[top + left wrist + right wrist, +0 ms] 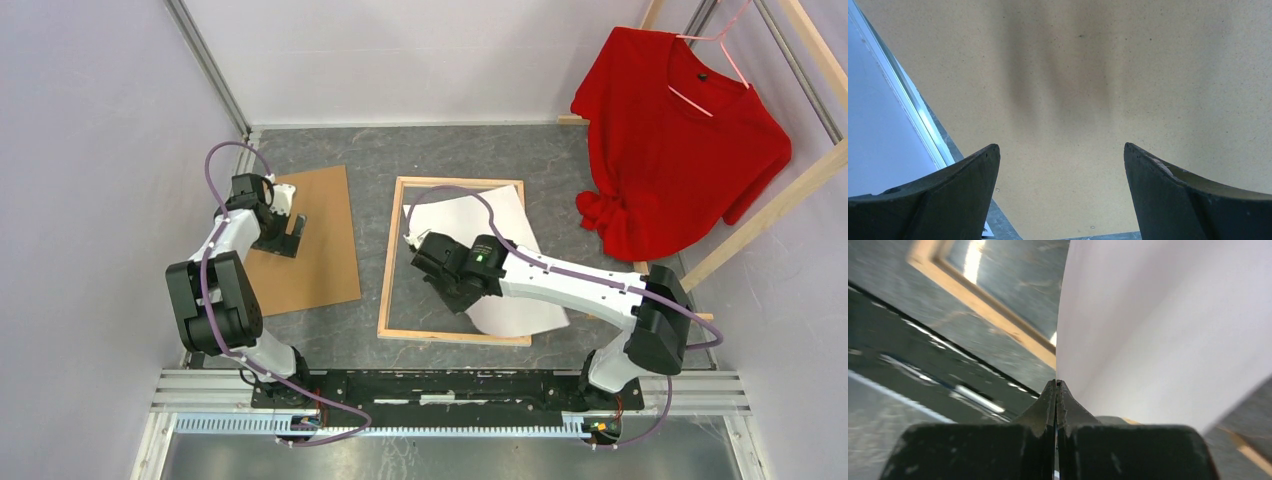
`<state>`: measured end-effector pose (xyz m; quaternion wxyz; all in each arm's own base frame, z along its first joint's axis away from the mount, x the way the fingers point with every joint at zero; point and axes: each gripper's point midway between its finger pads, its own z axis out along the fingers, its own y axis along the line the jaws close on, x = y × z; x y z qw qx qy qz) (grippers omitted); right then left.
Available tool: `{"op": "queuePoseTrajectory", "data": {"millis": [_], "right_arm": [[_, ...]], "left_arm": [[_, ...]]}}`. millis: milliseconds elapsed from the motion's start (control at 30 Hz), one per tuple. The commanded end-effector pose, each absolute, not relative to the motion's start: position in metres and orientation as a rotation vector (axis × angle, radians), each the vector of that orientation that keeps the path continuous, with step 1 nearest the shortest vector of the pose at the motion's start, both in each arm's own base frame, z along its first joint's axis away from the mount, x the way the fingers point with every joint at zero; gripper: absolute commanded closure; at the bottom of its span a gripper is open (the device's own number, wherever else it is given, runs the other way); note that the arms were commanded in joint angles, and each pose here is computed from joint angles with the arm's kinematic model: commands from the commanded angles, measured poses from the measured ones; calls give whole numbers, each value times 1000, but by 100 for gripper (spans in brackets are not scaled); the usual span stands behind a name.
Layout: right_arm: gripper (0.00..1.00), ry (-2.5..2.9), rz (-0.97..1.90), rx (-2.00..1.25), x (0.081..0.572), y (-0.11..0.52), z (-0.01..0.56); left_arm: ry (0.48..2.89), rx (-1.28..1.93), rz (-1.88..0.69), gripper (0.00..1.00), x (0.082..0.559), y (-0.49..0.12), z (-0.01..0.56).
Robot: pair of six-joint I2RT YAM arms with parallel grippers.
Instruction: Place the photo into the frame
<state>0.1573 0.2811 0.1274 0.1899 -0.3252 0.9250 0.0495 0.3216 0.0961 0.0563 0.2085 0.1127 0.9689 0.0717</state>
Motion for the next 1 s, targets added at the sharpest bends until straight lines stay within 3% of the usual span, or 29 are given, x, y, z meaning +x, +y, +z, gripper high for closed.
{"op": "queuePoseTrajectory", "data": {"millis": [0, 367, 967], "right_arm": [[100, 2673, 511, -525, 159, 349, 143], [100, 2560, 481, -229, 209, 385, 147], [100, 2459, 256, -424, 232, 368, 131]], "left_arm": [[2637, 289, 204, 0, 327, 93, 65], [2643, 314, 271, 0, 320, 101, 64], [2652, 332, 284, 0, 318, 102, 63]]}}
